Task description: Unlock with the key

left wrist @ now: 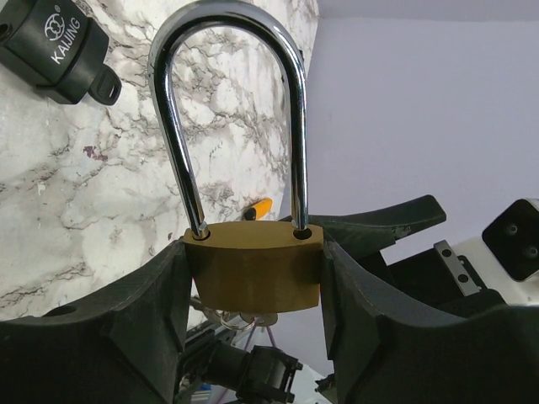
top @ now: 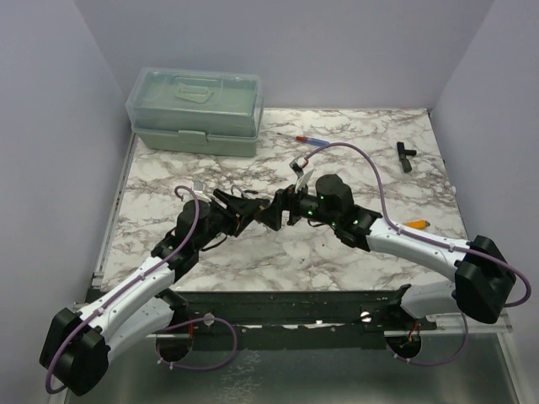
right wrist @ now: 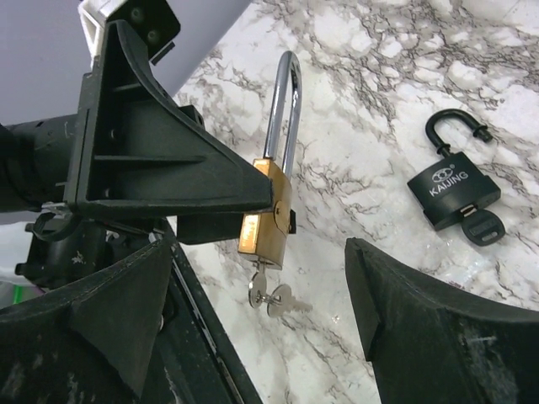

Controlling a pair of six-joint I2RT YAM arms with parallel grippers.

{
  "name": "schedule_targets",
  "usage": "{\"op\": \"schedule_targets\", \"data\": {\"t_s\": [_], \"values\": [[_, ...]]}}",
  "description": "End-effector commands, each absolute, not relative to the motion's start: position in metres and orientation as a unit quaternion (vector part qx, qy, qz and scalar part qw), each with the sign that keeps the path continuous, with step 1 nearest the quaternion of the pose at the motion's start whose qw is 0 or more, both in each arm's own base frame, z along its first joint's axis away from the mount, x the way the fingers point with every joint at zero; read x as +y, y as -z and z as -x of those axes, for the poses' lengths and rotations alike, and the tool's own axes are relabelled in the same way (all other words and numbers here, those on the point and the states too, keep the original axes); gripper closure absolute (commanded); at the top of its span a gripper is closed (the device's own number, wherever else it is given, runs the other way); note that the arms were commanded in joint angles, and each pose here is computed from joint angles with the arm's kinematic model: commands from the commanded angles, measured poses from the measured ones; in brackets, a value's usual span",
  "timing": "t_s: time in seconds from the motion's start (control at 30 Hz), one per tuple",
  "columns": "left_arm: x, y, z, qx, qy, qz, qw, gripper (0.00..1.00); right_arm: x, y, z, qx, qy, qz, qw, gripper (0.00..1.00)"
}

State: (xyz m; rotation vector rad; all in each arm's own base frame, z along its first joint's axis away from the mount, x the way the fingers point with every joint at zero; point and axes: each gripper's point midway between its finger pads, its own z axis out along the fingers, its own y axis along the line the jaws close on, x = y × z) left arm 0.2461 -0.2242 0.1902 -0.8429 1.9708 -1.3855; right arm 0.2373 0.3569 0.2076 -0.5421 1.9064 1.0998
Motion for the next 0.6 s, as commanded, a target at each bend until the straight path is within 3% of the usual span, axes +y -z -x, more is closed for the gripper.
{"op": "schedule_targets", "data": {"t_s": [0.0,0.2,0.57], "values": [[-0.226,-0.221,-0.251,0.699,0.562,0.320,0.305,1.00,0.367,-0.212,-0.246,0.743,-0.450,0.210,0.449,0.15],[-0.225,-0.229,-0.250,0.684,0.577,0.327,0.304,1.00,0.378,-0.199,-0.249,0.748,-0.447,0.217,0.439,0.29],[-0.223,-0.226,-0.250,0.678,0.579,0.337,0.302,1.00,0.387,-0.197,-0.258,0.749,-0.433,0.219,0.452,0.42]]}}
